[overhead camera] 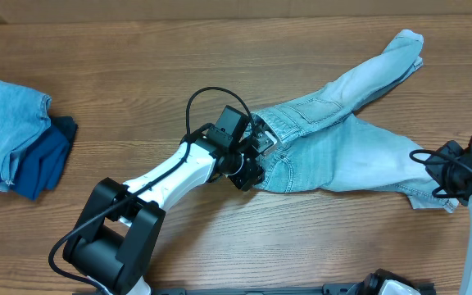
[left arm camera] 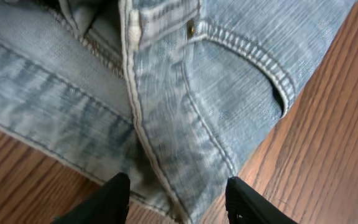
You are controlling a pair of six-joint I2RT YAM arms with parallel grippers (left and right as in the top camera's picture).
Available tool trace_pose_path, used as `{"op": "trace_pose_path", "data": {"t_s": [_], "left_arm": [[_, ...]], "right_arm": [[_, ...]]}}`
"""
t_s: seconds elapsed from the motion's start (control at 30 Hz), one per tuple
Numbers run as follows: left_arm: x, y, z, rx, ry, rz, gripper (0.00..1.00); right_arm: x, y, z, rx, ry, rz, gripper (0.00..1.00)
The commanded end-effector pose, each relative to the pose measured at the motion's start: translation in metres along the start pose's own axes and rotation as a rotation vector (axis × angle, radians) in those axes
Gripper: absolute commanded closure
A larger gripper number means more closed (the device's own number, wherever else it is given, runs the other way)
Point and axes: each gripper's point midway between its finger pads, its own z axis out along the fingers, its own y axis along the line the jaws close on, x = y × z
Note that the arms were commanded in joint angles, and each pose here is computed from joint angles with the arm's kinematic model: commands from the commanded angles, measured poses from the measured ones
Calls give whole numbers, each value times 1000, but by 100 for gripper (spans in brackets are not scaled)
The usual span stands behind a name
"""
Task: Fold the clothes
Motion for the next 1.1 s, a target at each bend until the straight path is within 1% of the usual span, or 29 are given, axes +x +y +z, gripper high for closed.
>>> {"op": "trace_pose_path", "data": {"t_s": [0.0, 0.13, 0.27, 0.33, 0.37, 0.4, 0.43, 0.5, 0.57, 0.6, 0.67, 0.77, 0.87, 0.97, 1.07], "left_arm": [[0, -9, 0, 14, 22, 45, 46], [5, -14, 1, 25, 47, 58, 46], [8, -18, 1, 31, 62, 59, 52], [10, -19, 1, 33, 69, 58, 53], [10, -18, 2, 31, 68, 61, 52], [9, -15, 2, 16, 66, 73, 46], [7, -13, 2, 4, 60, 76, 44], [3, -11, 5, 0, 42, 77, 44], [6, -10, 13, 4, 55, 50, 49], [6, -10, 15, 5, 60, 36, 58], [-3, -10, 12, 1, 45, 37, 78], [-15, -11, 2, 4, 43, 7, 94], [-29, -13, -28, -22, 83, -7, 96], [-68, -9, -91, -112, 60, -12, 96], [-95, 4, -151, -228, 12, -72, 96]], "right_arm": [[-5, 2, -5, -10, -18, 6, 79], [-5, 2, -5, -10, -18, 6, 79], [-4, 1, -5, -8, -15, 5, 78], [-4, 1, -5, -7, -13, 5, 79], [-4, 1, -5, -7, -12, 5, 79], [-3, 1, -5, -6, -11, 5, 78], [-3, 1, -5, -6, -10, 5, 78], [-2, 0, -5, -4, -6, 4, 79], [-1, 0, -5, -2, -3, 4, 78], [-1, 0, -5, -1, -1, 4, 79], [-1, 0, -5, -1, -1, 4, 78], [-1, 0, -5, -2, -2, 4, 79], [-3, 1, -5, -6, -8, 5, 78], [-2, 4, -5, -28, -2, 5, 79], [-1, 4, -5, -27, 0, 4, 78]]}}
